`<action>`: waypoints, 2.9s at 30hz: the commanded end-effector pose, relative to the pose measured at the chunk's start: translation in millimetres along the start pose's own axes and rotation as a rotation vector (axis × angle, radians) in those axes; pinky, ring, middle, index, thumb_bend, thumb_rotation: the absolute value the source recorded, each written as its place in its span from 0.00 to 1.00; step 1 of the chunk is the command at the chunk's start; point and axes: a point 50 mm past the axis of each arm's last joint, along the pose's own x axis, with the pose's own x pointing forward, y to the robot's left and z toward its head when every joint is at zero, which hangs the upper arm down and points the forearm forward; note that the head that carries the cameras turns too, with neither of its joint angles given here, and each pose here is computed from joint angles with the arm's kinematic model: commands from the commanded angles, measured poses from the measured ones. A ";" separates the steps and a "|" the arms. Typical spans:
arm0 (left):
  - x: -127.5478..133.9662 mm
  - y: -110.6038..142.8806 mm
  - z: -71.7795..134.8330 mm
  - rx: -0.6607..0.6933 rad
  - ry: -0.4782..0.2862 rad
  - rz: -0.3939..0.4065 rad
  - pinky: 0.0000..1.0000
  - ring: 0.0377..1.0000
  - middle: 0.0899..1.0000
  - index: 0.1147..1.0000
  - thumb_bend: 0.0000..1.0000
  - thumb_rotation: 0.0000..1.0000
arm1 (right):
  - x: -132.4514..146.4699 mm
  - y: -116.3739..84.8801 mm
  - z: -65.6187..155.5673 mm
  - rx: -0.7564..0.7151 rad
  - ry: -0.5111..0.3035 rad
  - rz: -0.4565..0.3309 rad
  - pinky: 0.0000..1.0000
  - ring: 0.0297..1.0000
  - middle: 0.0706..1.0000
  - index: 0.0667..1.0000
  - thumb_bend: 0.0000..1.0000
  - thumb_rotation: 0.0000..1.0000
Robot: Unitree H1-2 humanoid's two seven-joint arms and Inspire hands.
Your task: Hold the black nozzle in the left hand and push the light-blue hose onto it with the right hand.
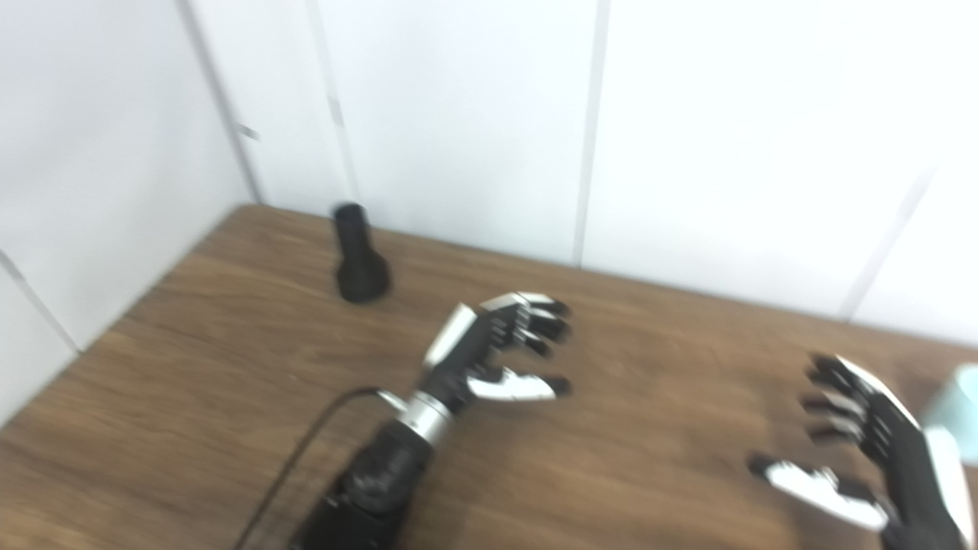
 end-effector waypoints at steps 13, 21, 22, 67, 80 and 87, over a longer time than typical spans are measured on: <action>8.3 10.1 11.7 0.016 -0.074 0.051 0.57 0.65 0.61 0.58 0.73 0.07 | 11.8 -4.0 6.7 0.040 -0.112 -0.008 0.50 0.64 0.75 0.77 0.70 0.00; 11.6 48.5 37.7 0.107 -0.133 0.179 0.54 0.63 0.61 0.58 0.73 0.05 | 14.9 -3.8 3.9 0.027 -0.109 -0.012 0.50 0.63 0.75 0.76 0.71 0.00; 13.1 58.9 41.5 0.123 -0.138 0.191 0.54 0.62 0.61 0.58 0.73 0.05 | 14.9 -3.8 3.7 0.026 -0.108 -0.011 0.50 0.63 0.75 0.76 0.71 0.00; 36.6 252.3 111.9 0.638 0.183 0.603 1.00 1.00 1.00 1.00 1.00 0.31 | 19.4 -9.8 -0.5 0.039 -0.117 -0.019 0.50 0.62 0.74 0.76 0.70 0.00; 28.6 252.8 90.9 0.656 0.334 0.577 1.00 1.00 0.99 1.00 1.00 0.38 | 18.9 -10.8 -0.2 0.048 -0.113 -0.022 0.49 0.61 0.74 0.75 0.71 0.00; 24.7 251.3 72.2 0.675 0.407 0.527 1.00 1.00 0.99 1.00 1.00 0.40 | 18.1 -10.6 1.2 0.047 -0.109 -0.021 0.49 0.61 0.74 0.75 0.71 0.00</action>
